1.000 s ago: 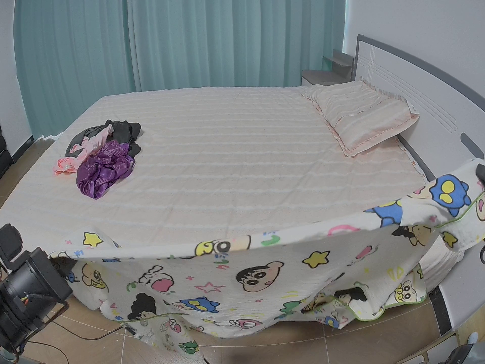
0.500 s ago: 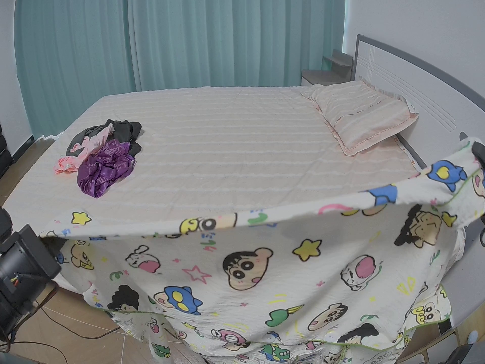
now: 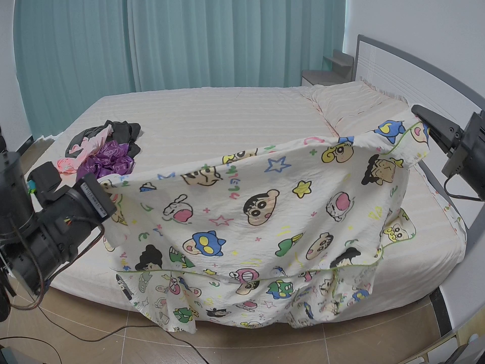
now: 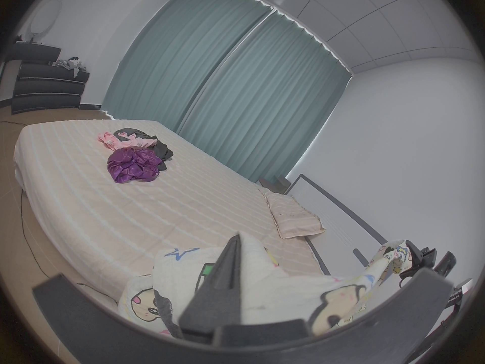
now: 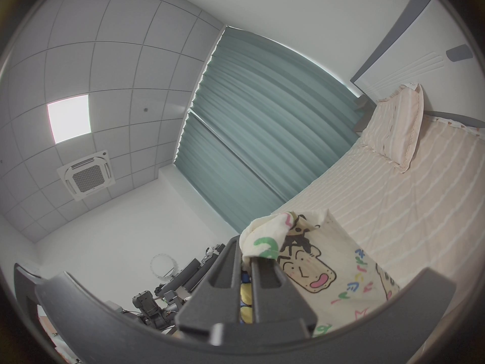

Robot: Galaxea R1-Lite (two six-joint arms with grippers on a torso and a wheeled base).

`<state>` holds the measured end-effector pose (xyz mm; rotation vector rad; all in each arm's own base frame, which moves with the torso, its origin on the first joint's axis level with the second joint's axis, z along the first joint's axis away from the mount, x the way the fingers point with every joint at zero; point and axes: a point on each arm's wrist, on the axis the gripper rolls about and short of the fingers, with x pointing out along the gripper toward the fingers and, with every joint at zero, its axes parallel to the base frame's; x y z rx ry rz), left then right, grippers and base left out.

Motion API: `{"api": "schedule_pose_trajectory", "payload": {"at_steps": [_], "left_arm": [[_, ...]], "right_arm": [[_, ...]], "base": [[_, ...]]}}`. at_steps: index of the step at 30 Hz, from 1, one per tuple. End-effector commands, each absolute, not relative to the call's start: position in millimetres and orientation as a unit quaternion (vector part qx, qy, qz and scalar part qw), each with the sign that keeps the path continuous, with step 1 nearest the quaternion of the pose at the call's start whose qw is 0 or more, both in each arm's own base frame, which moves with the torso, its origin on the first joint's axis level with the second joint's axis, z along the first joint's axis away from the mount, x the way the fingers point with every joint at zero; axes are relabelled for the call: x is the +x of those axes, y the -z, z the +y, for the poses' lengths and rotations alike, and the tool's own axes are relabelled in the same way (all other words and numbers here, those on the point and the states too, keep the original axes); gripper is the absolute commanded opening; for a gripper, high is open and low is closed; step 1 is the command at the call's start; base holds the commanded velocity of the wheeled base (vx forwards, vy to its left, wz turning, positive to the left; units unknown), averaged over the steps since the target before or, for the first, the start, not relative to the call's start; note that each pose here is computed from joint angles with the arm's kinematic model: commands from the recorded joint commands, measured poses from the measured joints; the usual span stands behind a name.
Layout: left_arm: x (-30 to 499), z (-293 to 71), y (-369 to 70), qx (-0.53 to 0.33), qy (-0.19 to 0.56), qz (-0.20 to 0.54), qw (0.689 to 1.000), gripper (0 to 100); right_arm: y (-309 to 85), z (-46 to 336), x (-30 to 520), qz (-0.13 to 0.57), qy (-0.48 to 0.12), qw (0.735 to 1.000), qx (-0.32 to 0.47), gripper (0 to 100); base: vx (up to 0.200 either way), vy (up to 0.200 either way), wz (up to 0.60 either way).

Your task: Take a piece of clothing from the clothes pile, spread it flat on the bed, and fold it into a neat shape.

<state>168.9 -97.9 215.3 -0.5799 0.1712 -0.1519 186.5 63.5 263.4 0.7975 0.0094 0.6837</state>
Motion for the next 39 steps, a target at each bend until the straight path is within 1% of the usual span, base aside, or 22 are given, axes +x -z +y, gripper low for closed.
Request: {"api": "schedule_pose_trajectory", "payload": {"at_steps": [1, 5, 6, 7, 13, 17, 20, 22, 26, 27, 31, 36, 39], "left_arm": [[216.0, -111.7, -200.7, -0.272, 0.058, 0.122, 0.953, 0], [250.3, -115.6, -195.5, -0.27, 0.038, 0.128, 0.953, 0], [250.3, -115.6, -195.5, -0.27, 0.038, 0.128, 0.953, 0], [265.7, -118.2, -192.3, -0.269, 0.028, 0.13, 0.954, 0], [296.5, -125.6, -185.4, -0.268, 0.016, 0.132, 0.954, 0], [327.6, -133.0, -171.4, -0.264, 0.005, 0.139, 0.954, 0], [347.0, -137.6, -152.8, -0.258, -0.004, 0.155, 0.954, 0], [351.2, -138.8, -147.1, -0.256, -0.007, 0.16, 0.953, 0], [366.8, -145.2, -119.1, -0.246, -0.017, 0.187, 0.951, 0], [367.1, -145.3, -118.9, -0.246, -0.018, 0.187, 0.951, 0], [376.1, -149.0, -98.5, -0.249, -0.029, 0.205, 0.946, 0], [386.2, -149.8, -84.7, -0.259, -0.038, 0.214, 0.941, 0], [393.6, -152.1, -69.0, -0.254, -0.043, 0.225, 0.94, 0]], "right_arm": [[-246.3, 65.6, 229.3, 0.025, -0.296, 0.874, 0.384, 0], [-240.1, 63.5, 256.2, 0.016, -0.282, 0.879, 0.383, 0], [-240.1, 63.5, 256.2, 0.016, -0.282, 0.879, 0.383, 0], [-239.8, 63.2, 266.5, 0.015, -0.277, 0.881, 0.384, 0], [-232.2, 62.8, 291.6, 0.022, -0.263, 0.884, 0.385, 0], [-218.1, 63.4, 315.5, 0.036, -0.251, 0.887, 0.387, 0], [-199.7, 65.2, 332.7, 0.058, -0.237, 0.888, 0.39, 0], [-196.0, 65.3, 336.3, 0.062, -0.234, 0.888, 0.39, 0], [-174.9, 64.6, 351.9, 0.083, -0.218, 0.89, 0.393, 0], [-174.2, 64.8, 352.6, 0.084, -0.218, 0.889, 0.393, 0], [-154.8, 65.2, 362.4, 0.103, -0.207, 0.889, 0.395, 0], [-140.5, 66.2, 368.7, 0.117, -0.2, 0.889, 0.396, 0], [-132.2, 66.9, 373.0, 0.126, -0.196, 0.888, 0.396, 0]], "base": [[0.2, 0.0, 0.0], [0.2, 0.0, 0.0], [0.2, 0.0, 0.0], [0.2, 0.0, 0.0], [0.2, 0.0, 0.0], [0.2, 0.0, 0.0], [0.2, 0.0, 0.0], [0.2, 0.0, 0.0], [0.2, 0.0, 0.0], [0.2, 0.0, 0.0], [0.0, 0.0, 0.0], [0.0, 0.0, 0.0], [0.2, 0.0, 0.0]]}}
